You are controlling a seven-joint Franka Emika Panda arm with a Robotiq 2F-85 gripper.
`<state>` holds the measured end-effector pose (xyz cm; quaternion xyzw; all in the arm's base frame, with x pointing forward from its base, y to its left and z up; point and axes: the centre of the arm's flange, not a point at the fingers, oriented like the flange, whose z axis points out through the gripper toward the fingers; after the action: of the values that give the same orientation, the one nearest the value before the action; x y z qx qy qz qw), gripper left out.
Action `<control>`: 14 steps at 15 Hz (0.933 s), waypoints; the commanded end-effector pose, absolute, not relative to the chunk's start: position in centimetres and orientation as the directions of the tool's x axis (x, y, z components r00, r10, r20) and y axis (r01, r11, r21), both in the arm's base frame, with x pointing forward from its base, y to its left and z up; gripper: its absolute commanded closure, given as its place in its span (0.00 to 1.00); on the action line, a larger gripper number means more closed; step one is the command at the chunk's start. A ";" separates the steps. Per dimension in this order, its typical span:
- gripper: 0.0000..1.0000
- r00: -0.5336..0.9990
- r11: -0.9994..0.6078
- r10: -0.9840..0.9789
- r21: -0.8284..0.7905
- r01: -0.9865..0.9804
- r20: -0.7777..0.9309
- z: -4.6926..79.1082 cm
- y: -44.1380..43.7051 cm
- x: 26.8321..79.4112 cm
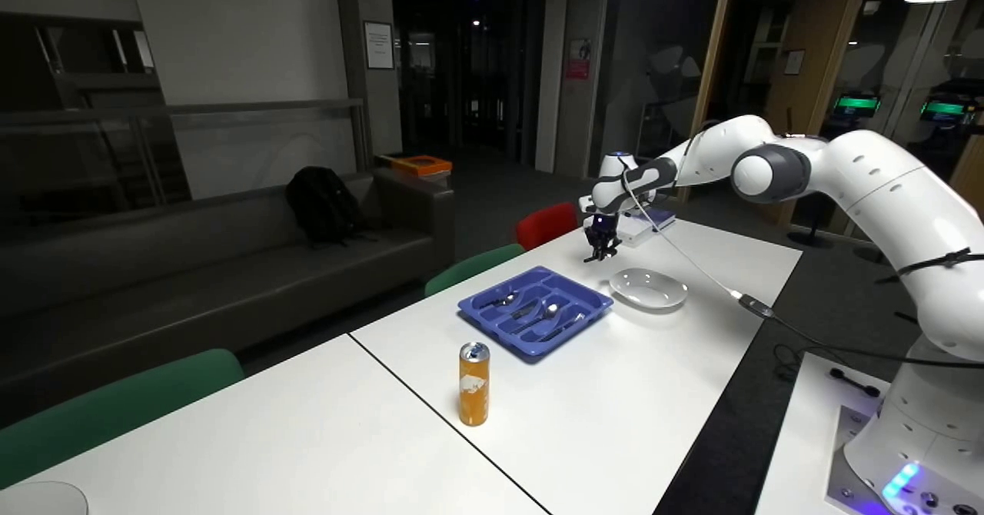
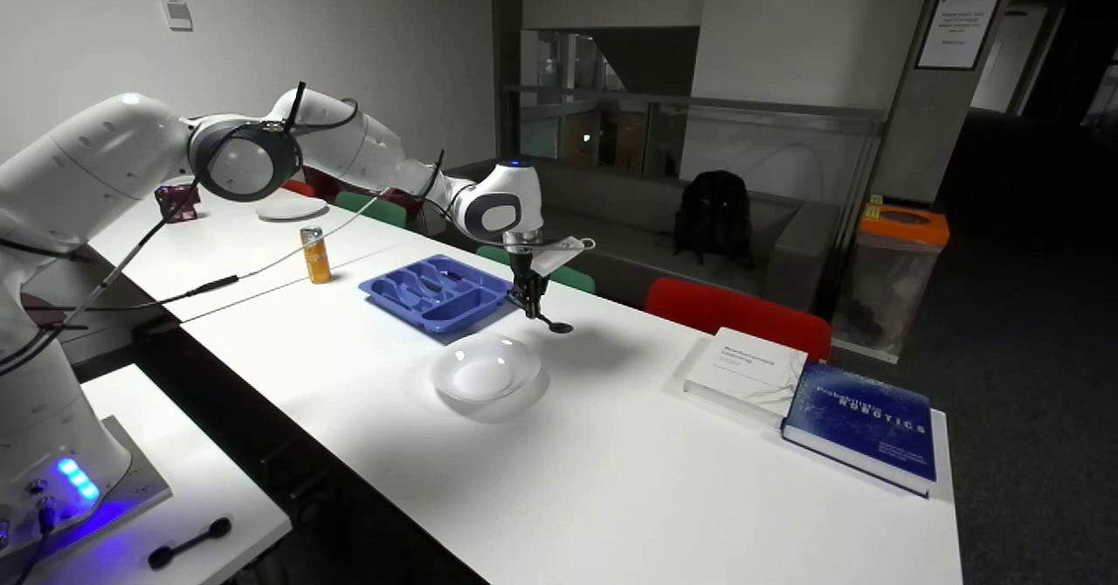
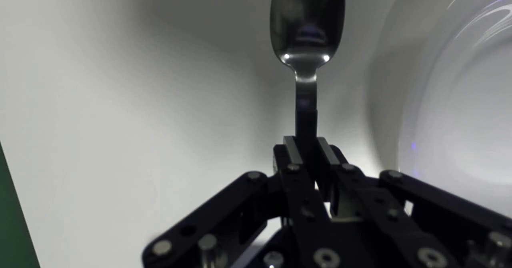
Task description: Move the white plate to the right, remove one silver spoon from the blue tray and place it behind the white plate
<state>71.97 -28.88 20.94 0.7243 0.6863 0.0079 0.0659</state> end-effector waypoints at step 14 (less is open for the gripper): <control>0.87 0.089 -0.082 0.993 0.083 0.993 -0.079 18.8 -30.1 71.4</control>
<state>71.38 -30.13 18.80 0.7356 0.6750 -0.0008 0.0573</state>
